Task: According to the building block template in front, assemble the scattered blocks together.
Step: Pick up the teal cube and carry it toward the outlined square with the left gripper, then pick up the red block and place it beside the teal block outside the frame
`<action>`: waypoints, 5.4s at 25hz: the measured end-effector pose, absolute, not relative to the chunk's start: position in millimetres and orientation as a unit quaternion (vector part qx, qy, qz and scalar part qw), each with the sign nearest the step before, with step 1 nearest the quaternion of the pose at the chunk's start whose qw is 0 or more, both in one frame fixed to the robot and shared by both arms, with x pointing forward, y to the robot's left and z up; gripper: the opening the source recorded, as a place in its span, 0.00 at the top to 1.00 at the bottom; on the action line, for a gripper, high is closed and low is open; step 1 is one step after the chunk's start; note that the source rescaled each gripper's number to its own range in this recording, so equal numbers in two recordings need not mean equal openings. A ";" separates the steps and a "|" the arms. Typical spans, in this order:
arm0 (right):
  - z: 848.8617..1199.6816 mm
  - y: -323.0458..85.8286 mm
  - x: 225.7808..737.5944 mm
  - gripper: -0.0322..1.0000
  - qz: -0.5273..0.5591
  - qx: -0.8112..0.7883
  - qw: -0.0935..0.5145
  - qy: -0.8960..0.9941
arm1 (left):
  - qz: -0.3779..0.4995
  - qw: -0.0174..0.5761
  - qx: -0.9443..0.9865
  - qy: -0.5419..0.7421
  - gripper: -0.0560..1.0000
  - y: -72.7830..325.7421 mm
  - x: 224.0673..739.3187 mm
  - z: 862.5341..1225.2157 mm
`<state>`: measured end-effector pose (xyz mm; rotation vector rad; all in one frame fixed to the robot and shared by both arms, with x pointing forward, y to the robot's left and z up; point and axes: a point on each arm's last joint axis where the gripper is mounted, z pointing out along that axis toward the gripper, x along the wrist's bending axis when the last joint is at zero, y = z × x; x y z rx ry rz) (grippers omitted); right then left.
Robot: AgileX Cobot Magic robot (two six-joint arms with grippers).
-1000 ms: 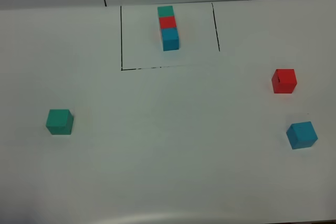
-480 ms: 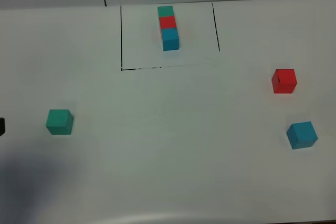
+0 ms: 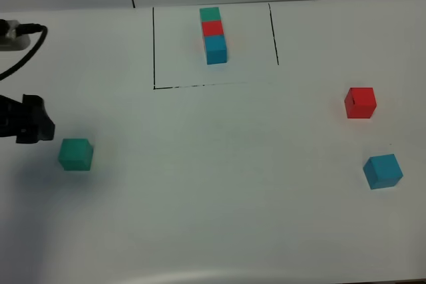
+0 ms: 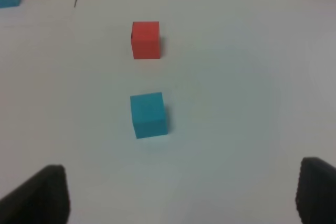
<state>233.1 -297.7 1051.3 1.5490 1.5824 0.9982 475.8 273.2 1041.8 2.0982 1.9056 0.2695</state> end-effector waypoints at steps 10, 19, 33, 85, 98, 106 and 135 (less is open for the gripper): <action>1051.3 -297.7 233.1 0.07 0.385 0.598 0.349 0.611 | 0.057 0.083 0.736 0.669 0.00 254.4 521.8 988.4; 1051.3 -297.7 233.1 0.07 0.385 0.598 0.349 0.611 | 0.045 0.031 0.722 0.690 0.00 256.2 537.8 944.4; 1051.3 -297.6 233.1 0.07 0.385 0.598 0.349 0.611 | 0.031 0.047 0.720 0.692 0.08 249.0 558.7 910.0; 1051.3 -297.6 233.1 0.07 0.386 0.598 0.348 0.611 | 0.065 0.069 0.992 0.086 0.94 6.6 630.5 952.0; 1051.3 -297.6 233.1 0.07 0.386 0.598 0.348 0.611 | 0.040 0.051 0.997 0.036 0.94 -0.8 634.5 906.3; 1051.3 -297.6 233.1 0.07 0.386 0.598 0.348 0.611 | 0.040 0.051 0.997 0.029 0.93 -0.9 634.5 906.3; 1051.3 -297.5 233.1 0.07 0.386 0.598 0.348 0.611 | 0.087 0.094 0.910 0.395 0.13 116.6 662.9 1042.3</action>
